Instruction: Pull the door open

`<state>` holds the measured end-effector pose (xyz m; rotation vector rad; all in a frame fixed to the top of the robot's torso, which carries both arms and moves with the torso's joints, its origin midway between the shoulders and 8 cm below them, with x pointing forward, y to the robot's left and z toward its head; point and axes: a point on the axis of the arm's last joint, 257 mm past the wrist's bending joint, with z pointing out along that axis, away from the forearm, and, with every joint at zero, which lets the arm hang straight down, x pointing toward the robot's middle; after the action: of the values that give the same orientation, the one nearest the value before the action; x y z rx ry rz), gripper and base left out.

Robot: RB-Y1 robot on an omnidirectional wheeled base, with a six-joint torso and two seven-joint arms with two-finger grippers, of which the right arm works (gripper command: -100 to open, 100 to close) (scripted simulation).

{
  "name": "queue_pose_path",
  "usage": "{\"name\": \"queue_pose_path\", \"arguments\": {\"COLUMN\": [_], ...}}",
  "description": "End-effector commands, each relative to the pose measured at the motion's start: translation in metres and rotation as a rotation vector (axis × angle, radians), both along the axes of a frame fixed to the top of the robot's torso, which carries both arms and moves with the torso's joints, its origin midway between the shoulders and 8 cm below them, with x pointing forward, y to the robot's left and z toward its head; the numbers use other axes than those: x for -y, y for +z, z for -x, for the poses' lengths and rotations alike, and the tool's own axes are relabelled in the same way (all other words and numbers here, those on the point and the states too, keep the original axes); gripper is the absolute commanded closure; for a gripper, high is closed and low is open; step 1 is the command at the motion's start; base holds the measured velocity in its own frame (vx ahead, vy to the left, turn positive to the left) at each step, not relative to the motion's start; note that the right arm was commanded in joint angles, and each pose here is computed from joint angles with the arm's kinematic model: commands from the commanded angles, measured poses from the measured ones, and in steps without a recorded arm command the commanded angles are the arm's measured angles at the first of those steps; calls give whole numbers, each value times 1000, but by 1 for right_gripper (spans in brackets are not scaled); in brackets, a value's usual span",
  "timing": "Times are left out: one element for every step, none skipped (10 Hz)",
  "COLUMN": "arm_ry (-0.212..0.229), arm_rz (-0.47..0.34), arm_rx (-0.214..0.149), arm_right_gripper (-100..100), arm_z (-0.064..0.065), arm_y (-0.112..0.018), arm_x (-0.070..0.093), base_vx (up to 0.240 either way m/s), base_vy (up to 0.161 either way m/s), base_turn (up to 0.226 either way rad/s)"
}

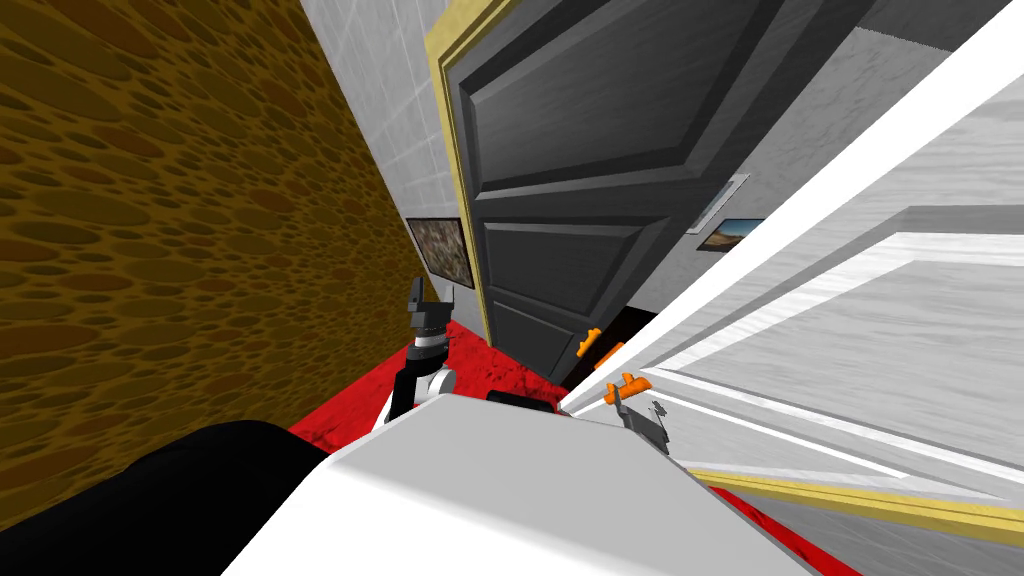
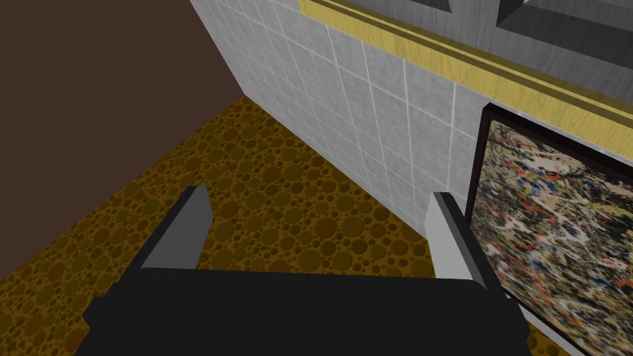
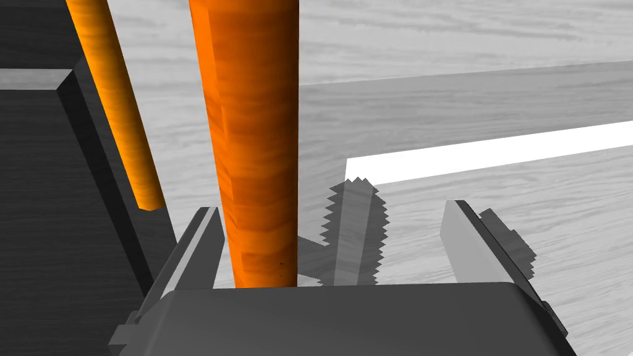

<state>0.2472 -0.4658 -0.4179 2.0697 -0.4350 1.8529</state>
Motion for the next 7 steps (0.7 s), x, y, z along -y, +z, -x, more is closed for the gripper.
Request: {"name": "queue_pose_path", "arguments": {"arm_ry": [-43,-43,-47,-55,-55,-54,-55], "arm_rz": [16,16,18,19,19,20,19], "arm_rx": [-45,-45,-51,-62,-62,-58,-62], "arm_right_gripper": [100,100,100,100,100,100,100], "arm_z": [25,25,29,34,34,33,34], "arm_y": [-8,-8,-10,-12,-12,-11,-12], "arm_x": [23,23,25,28,28,28,28], "base_vx": [-87,-88,-84,-113,-89,-46,-25], "base_vy": [14,30,23,8,3,8,10], "base_turn": [-13,-44,-48,-34,-5,-31,-16]}}
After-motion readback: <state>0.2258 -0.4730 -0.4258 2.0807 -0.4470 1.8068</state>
